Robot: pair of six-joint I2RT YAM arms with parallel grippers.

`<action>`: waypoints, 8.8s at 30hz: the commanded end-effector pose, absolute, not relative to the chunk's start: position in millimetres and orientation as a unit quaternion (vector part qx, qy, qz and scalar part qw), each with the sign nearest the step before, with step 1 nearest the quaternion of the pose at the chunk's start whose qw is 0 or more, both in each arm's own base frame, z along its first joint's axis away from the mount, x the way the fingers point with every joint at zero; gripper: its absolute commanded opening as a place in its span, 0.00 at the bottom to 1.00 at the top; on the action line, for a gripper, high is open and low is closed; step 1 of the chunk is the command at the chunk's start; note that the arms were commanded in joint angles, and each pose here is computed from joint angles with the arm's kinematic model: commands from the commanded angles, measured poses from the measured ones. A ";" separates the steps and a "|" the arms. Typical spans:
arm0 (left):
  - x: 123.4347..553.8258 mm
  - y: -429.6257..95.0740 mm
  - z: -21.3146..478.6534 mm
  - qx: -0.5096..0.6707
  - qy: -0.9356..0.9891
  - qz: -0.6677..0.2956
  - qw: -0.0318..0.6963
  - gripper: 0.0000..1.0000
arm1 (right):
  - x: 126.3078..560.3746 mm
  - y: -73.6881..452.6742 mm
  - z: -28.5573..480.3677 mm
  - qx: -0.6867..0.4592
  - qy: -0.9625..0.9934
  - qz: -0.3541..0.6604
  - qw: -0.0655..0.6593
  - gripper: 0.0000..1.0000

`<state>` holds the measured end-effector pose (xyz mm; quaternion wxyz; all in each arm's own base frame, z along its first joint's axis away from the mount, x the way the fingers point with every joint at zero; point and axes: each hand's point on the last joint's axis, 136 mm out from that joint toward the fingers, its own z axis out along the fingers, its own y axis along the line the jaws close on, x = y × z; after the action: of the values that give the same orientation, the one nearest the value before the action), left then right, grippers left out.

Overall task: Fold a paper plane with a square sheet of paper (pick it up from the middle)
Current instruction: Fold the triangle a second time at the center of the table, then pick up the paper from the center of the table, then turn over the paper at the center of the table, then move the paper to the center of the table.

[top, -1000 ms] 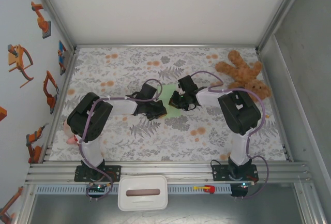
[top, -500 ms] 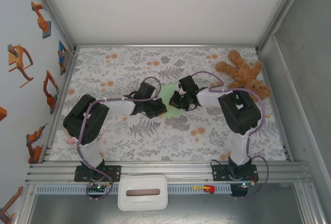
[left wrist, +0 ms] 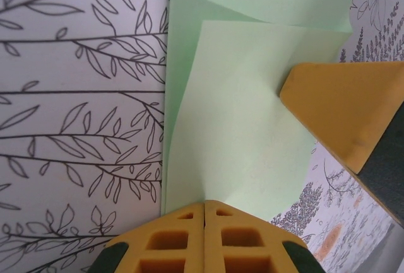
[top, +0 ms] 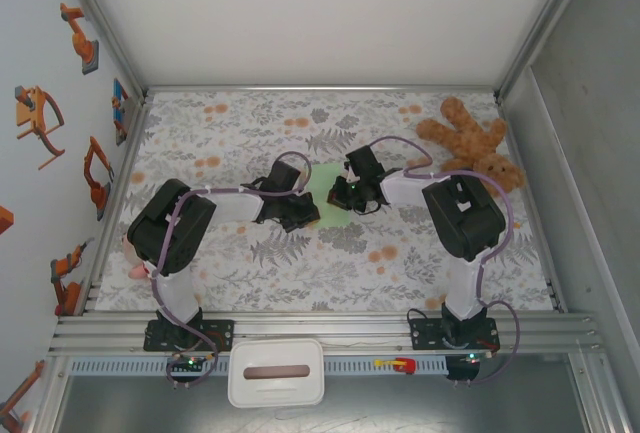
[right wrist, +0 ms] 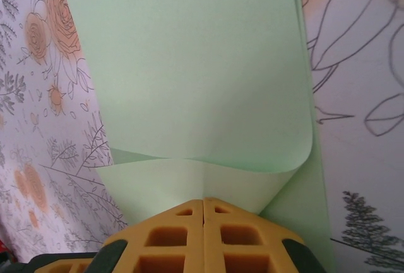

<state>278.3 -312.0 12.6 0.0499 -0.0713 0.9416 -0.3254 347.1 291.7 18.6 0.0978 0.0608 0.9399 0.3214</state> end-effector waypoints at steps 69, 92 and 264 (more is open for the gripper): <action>338.7 -302.6 8.6 -0.118 0.935 -0.329 0.065 0.21 | 340.8 285.6 31.5 0.154 0.895 0.410 0.086 0.35; 339.7 -298.5 11.7 -0.127 0.933 -0.332 0.062 0.21 | 344.1 303.9 32.6 0.121 0.881 0.447 0.097 0.19; 323.1 -181.5 85.2 -0.167 0.918 -0.331 0.142 1.00 | 314.1 324.2 47.2 -0.035 0.933 0.341 0.114 0.11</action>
<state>323.7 -162.5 78.0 0.1524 -0.1783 0.9270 -0.2925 314.7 323.2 23.0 0.0959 -0.0222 0.9403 0.3257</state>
